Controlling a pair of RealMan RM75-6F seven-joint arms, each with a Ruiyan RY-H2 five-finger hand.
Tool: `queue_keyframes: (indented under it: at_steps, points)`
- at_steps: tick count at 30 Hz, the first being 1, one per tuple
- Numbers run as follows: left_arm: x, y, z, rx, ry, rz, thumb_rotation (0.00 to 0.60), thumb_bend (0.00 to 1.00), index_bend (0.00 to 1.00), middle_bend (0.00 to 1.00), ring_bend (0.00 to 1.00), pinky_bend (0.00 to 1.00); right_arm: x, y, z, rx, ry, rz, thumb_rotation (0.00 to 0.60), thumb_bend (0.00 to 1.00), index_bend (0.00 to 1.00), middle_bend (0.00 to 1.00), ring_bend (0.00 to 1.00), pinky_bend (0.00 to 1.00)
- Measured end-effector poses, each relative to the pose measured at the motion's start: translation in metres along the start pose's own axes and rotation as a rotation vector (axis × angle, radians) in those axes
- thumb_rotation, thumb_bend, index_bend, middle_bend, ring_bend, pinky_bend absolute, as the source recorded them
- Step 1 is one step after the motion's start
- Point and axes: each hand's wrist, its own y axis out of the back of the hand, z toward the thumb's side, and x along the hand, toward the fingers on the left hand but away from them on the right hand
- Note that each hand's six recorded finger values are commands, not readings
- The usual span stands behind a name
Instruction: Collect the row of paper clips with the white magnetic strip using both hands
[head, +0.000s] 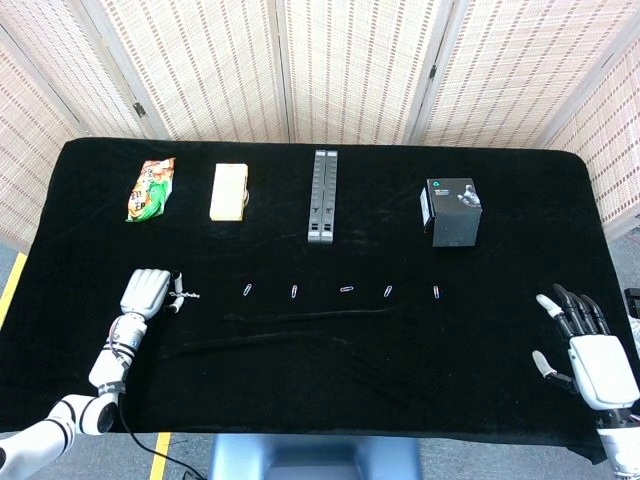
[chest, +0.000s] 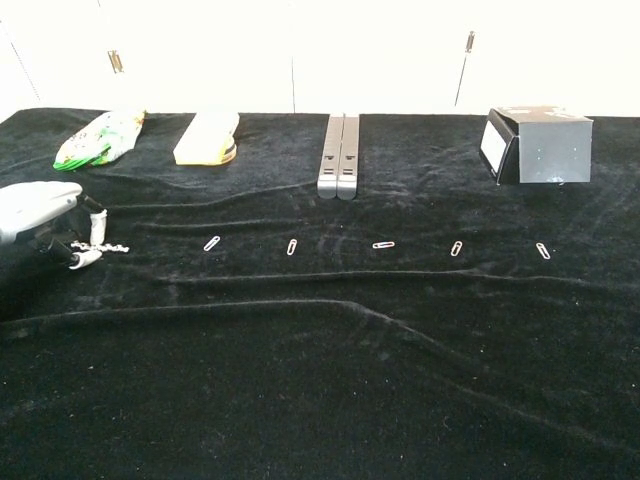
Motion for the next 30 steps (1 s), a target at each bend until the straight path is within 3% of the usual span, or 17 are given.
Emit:
queue_keyframes:
  at_steps: [14,23,30]
  points:
    - [-0.004,0.019,0.021,-0.105,-0.040,0.073,0.600,0.50,0.78,1.00,1.00,1.00,0.001,0.003,-0.001,-0.016,0.003,-0.002,0.600,0.36,0.10,0.00,0.00,0.00]
    - [0.008,0.020,0.063,-0.347,-0.087,0.037,0.600,0.50,0.79,1.00,1.00,1.00,0.006,0.011,-0.007,-0.042,-0.005,-0.030,0.600,0.36,0.10,0.00,0.00,0.00]
    - [0.020,0.018,0.100,-0.425,-0.137,-0.003,0.600,0.50,0.79,1.00,1.00,1.00,0.011,0.014,-0.016,-0.060,-0.030,-0.040,0.600,0.36,0.10,0.00,0.00,0.00]
